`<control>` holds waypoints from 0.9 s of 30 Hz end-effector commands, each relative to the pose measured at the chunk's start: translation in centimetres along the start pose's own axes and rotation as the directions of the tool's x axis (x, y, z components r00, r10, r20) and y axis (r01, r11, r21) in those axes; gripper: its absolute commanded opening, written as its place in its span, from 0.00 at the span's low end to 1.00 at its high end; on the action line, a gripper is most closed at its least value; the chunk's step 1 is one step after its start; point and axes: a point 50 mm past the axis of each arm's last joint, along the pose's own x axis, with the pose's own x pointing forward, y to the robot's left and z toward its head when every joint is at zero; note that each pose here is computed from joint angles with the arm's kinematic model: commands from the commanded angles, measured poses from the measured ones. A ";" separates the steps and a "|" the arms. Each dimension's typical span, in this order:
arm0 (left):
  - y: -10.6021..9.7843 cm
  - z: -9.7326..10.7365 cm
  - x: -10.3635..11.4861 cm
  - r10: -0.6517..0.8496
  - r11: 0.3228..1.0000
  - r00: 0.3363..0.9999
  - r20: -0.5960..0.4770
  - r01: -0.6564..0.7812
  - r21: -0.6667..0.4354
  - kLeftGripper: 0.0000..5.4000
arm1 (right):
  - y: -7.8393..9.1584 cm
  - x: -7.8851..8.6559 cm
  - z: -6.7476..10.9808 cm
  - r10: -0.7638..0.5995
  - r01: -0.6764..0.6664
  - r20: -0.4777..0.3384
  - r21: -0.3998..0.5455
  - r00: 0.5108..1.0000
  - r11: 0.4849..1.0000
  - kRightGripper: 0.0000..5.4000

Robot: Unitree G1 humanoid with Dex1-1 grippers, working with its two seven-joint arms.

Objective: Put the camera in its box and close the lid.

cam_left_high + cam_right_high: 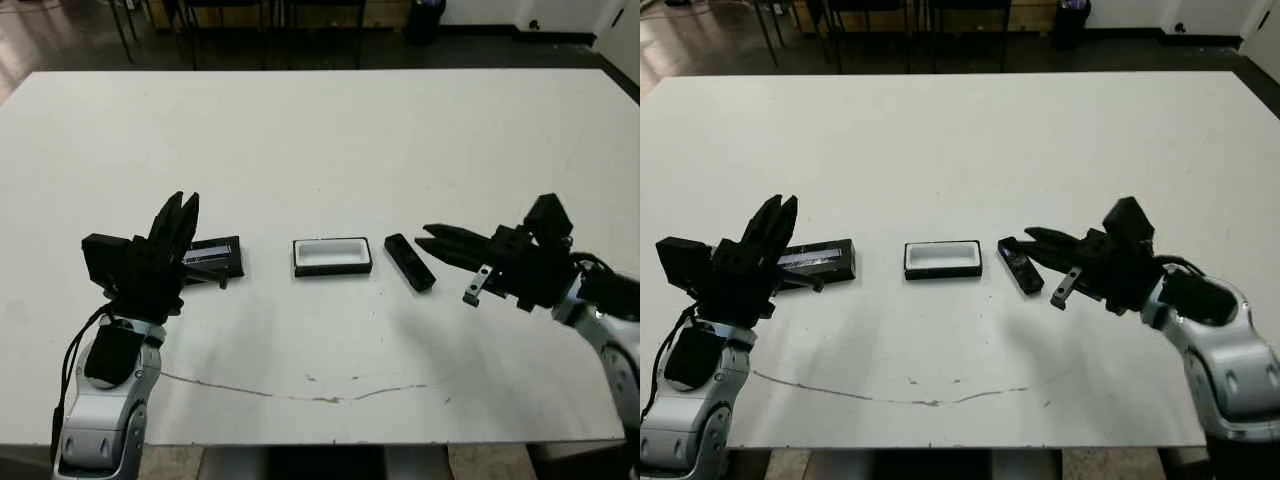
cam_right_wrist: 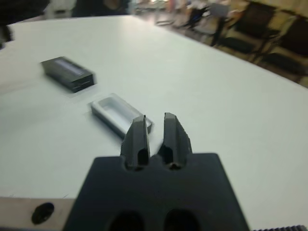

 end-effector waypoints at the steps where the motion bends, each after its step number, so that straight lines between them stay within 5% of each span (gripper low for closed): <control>1: 0.3 -0.3 -0.2 -0.008 1.000 0.999 -0.033 0.008 0.014 0.00 | 0.3 -0.4 -1.3 -0.089 0.089 -0.030 -0.006 0.996 0.996 0.00; 12: 0.0 -0.4 -0.1 -0.063 0.997 0.997 -0.050 0.065 0.039 0.00 | 0.9 -0.5 -3.7 -0.277 0.275 -0.104 -0.034 0.955 0.961 0.00; 19: 0.0 -0.5 -0.1 -0.071 0.997 0.996 -0.054 0.072 0.028 0.00 | 1.7 -0.5 -4.1 -0.228 0.229 -0.164 -0.009 0.960 0.973 0.01; 27: 0.0 -0.6 -0.3 -0.065 0.997 0.996 -0.058 0.067 0.036 0.00 | 2.2 -0.4 -3.2 -0.128 0.145 -0.207 0.071 0.970 0.987 0.28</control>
